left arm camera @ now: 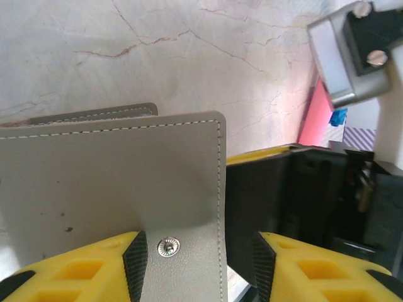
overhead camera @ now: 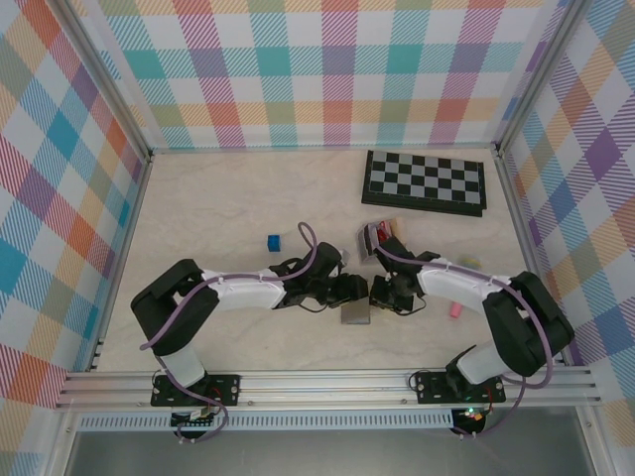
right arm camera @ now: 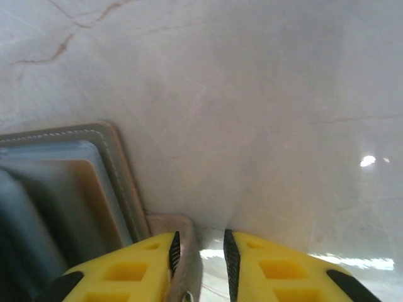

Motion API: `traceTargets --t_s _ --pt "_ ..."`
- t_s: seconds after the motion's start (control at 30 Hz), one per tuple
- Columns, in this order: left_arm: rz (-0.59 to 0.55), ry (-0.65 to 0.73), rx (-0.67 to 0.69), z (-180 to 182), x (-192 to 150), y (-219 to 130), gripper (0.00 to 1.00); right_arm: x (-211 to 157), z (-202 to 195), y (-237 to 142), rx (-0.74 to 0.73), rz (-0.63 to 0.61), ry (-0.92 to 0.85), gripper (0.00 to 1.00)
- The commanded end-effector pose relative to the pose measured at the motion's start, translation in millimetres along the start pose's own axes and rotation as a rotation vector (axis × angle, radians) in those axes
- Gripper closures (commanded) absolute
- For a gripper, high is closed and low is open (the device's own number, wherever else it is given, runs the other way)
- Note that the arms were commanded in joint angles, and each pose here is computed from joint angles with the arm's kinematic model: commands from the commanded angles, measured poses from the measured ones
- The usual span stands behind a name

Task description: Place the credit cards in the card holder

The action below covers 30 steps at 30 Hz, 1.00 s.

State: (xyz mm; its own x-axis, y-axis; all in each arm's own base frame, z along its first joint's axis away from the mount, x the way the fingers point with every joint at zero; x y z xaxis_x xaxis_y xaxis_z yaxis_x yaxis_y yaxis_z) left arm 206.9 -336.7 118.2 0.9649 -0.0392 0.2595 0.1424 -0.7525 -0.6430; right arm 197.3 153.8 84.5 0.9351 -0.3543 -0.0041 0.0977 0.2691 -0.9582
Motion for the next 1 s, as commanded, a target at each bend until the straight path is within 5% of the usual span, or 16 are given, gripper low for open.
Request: traceTargets --t_s 0.0,0.97 --pt "-0.019 0.006 -0.019 -10.8 4.8 1.8 0.5 -4.0 -5.2 -11.9 0.026 0.004 0.001 0.71" --pt "-0.004 0.022 -0.002 -10.9 3.1 2.3 0.51 4.4 7.3 -38.6 0.077 -0.037 -0.07 0.82"
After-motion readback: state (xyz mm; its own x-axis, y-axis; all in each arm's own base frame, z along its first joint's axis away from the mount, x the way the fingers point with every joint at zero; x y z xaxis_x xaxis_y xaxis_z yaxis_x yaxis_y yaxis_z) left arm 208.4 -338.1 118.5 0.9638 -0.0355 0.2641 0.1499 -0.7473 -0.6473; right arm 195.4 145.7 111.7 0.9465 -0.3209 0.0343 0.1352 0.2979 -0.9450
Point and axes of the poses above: each hand's point on the last joint's axis, 136 mm out from that joint toward the fingers, its own y axis out along the fingers, its own z axis along the line the jaws close on, x = y × z, the point moved 7 cm from there along -y, back along the fingers, and after that the axes turned 9 degrees about y, right-handed, at the moved point
